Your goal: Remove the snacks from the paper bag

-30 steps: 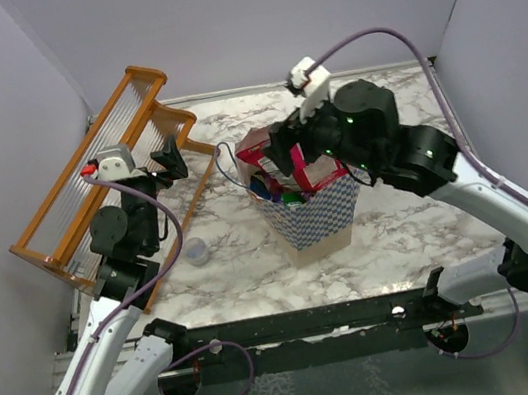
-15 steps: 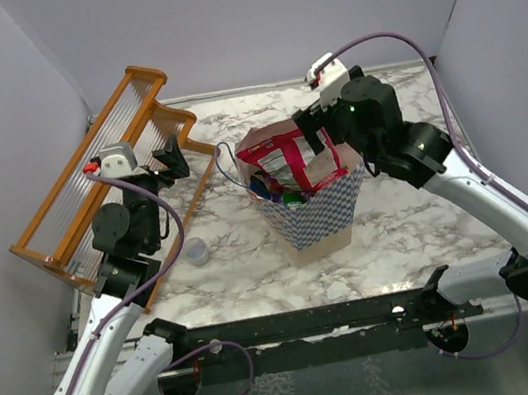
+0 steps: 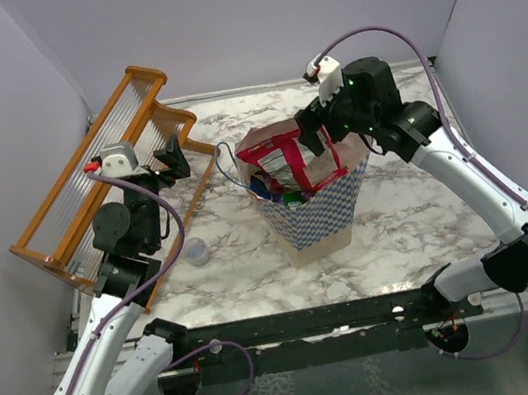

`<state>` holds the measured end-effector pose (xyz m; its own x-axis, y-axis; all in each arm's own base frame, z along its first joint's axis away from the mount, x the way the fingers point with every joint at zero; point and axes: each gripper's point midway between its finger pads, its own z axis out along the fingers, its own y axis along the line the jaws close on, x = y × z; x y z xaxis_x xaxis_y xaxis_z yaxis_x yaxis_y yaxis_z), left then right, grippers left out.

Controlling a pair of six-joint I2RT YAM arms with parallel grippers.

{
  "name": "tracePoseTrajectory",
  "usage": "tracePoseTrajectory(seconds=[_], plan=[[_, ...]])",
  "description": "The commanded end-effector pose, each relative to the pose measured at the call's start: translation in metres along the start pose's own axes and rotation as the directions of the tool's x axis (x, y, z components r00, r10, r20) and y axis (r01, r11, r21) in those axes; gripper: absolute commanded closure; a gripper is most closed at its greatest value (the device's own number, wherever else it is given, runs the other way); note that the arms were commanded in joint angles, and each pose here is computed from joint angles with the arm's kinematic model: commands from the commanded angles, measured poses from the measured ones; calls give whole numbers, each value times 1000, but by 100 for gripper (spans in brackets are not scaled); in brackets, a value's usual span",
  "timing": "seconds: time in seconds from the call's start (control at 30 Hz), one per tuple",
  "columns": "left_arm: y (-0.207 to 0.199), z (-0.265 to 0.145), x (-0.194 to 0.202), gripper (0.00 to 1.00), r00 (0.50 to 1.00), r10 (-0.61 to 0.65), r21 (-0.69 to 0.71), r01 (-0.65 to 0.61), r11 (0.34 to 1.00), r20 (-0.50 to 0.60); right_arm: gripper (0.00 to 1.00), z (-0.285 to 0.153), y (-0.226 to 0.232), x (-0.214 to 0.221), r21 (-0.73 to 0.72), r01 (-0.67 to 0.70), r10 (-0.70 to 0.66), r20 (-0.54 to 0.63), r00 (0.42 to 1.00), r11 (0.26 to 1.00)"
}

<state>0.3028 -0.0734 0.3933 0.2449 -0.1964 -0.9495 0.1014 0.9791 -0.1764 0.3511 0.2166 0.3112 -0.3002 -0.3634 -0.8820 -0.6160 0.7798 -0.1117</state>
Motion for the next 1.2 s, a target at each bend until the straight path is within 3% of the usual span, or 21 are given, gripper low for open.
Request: tracePoseTrajectory(seconds=[0.0,0.23,0.87,1.17], plan=[[-4,-1,-2,1,1000,-15,28,15,999,8,6,-2,11,-8,-109,-40,41,9,999,993],[-9,-2,-4,1,1000,-17,47,16,999,10,14,18,11,4,-133,-65,57,-65,996,989],[-10,0,-2,1,1000,-14,55,14,998,4,43,28,22,-6,-213,-51,46,-31,998,976],[-12,1,3,1,1000,-10,59,10,998,-8,71,12,24,-29,-232,-28,39,43,998,972]])
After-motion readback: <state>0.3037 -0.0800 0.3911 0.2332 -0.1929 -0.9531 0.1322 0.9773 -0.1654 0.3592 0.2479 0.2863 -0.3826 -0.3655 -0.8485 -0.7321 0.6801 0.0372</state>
